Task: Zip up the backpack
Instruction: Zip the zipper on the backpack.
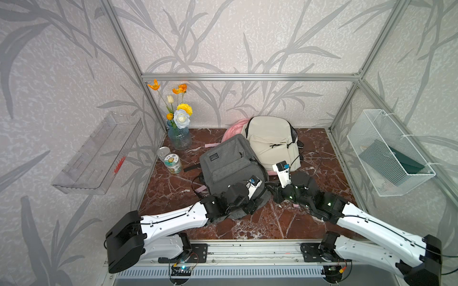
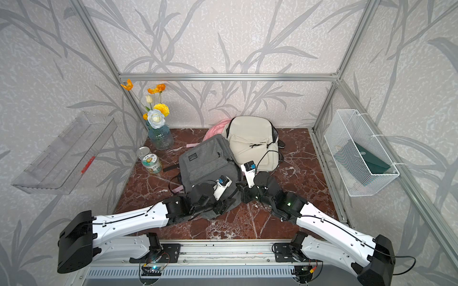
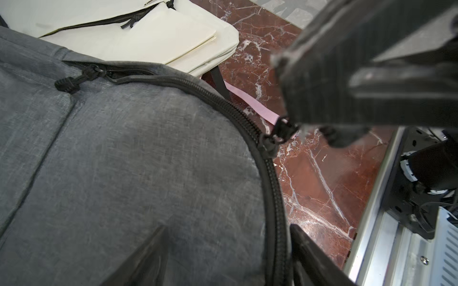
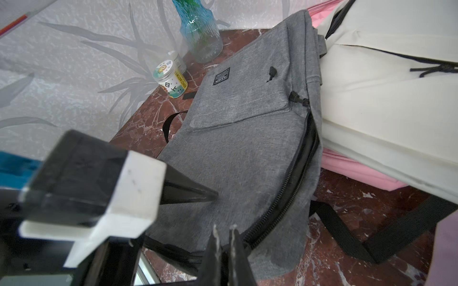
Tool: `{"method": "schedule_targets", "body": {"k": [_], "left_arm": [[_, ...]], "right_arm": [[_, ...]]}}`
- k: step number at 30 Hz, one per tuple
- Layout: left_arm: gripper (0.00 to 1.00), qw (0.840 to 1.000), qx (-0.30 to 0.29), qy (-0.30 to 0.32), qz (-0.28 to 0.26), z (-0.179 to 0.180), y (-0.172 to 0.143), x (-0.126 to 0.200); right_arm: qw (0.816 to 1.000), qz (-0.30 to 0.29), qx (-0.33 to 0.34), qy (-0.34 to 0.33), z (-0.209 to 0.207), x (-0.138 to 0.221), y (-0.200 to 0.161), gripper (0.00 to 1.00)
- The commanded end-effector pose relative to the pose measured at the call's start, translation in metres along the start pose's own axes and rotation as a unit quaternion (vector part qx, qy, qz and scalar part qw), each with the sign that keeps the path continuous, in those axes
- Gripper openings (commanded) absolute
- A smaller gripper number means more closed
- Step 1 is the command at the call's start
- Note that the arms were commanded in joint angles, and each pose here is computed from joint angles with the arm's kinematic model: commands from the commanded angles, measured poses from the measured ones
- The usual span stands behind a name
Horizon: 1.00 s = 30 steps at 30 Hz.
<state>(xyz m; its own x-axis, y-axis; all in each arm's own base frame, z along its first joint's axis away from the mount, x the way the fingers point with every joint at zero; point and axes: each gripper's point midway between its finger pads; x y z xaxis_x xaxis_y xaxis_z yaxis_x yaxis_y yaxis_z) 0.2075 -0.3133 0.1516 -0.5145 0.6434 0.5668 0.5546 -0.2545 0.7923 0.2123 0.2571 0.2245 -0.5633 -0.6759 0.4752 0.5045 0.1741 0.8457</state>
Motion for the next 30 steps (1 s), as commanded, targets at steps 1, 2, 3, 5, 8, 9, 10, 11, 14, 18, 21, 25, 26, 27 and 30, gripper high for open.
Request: {"method": "schedule_targets", "body": {"k": [1, 2, 3, 5, 8, 9, 10, 11, 14, 18, 21, 25, 26, 27, 30], "left_arm": [[0.69, 1.000, 0.000, 0.013, -0.020, 0.000, 0.018, -0.007], [0.62, 1.000, -0.001, 0.015, -0.017, 0.001, 0.017, -0.009], [0.56, 1.000, -0.003, 0.015, -0.015, 0.000, 0.016, -0.010], [0.46, 1.000, -0.012, 0.008, 0.001, -0.002, 0.009, -0.011], [0.36, 0.999, -0.021, -0.001, 0.027, -0.003, -0.005, -0.009], [0.32, 0.999, -0.019, -0.003, 0.030, -0.003, -0.008, -0.008], [0.28, 0.999, -0.016, -0.004, 0.034, -0.002, -0.013, -0.006], [0.26, 0.999, -0.013, -0.007, 0.038, -0.002, -0.017, -0.004], [0.22, 0.999, -0.008, -0.011, 0.045, -0.001, -0.027, 0.004], [0.22, 0.998, -0.012, -0.022, 0.053, -0.004, -0.036, 0.013], [0.18, 0.997, -0.024, -0.020, 0.069, -0.005, -0.044, 0.016], [0.04, 0.997, -0.025, -0.012, 0.072, -0.002, -0.049, 0.016], [0.00, 0.997, -0.026, -0.007, 0.073, 0.000, -0.050, 0.016], [0.00, 0.997, -0.025, -0.006, 0.071, 0.000, -0.050, 0.015], [0.00, 0.998, -0.024, -0.005, 0.063, 0.001, -0.047, 0.017]], "right_arm": [[0.999, -0.030, 0.000, 0.015, 0.008, 0.007, 0.013, 0.00], [1.000, -0.030, -0.001, 0.006, 0.004, 0.007, 0.012, 0.00], [1.000, -0.029, -0.003, -0.008, 0.000, 0.008, 0.011, 0.00], [0.998, -0.035, -0.011, -0.049, -0.016, 0.009, 0.010, 0.00], [0.994, -0.040, -0.029, -0.094, -0.040, 0.012, 0.009, 0.00], [0.994, -0.040, -0.034, -0.100, -0.045, 0.012, 0.010, 0.00], [0.992, -0.035, -0.044, -0.113, -0.053, 0.011, 0.009, 0.00], [0.990, -0.029, -0.055, -0.128, -0.063, 0.010, 0.009, 0.00], [0.984, -0.012, -0.083, -0.157, -0.085, 0.003, 0.008, 0.00], [0.979, -0.001, -0.091, -0.181, -0.102, -0.005, 0.014, 0.00], [0.978, 0.001, -0.082, -0.193, -0.108, -0.010, 0.023, 0.00], [0.986, 0.008, -0.076, -0.149, -0.092, -0.016, 0.030, 0.00], [0.988, 0.008, -0.078, -0.136, -0.086, -0.017, 0.030, 0.00], [0.989, 0.008, -0.078, -0.126, -0.082, -0.018, 0.028, 0.00], [0.989, 0.006, -0.070, -0.130, -0.079, -0.012, 0.020, 0.00]]}}
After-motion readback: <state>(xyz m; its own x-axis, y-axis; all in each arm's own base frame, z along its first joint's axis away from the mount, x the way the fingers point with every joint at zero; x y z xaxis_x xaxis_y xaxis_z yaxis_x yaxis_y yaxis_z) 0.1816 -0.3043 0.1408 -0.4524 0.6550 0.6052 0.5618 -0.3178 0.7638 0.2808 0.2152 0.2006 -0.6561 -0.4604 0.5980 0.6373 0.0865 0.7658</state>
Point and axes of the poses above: each gripper's point midway between its finger pads, its own x axis back along the fingers, its own z axis along the line the jaws close on, y = z × x, and after that the axes turned 9 degrees about x, right-handed
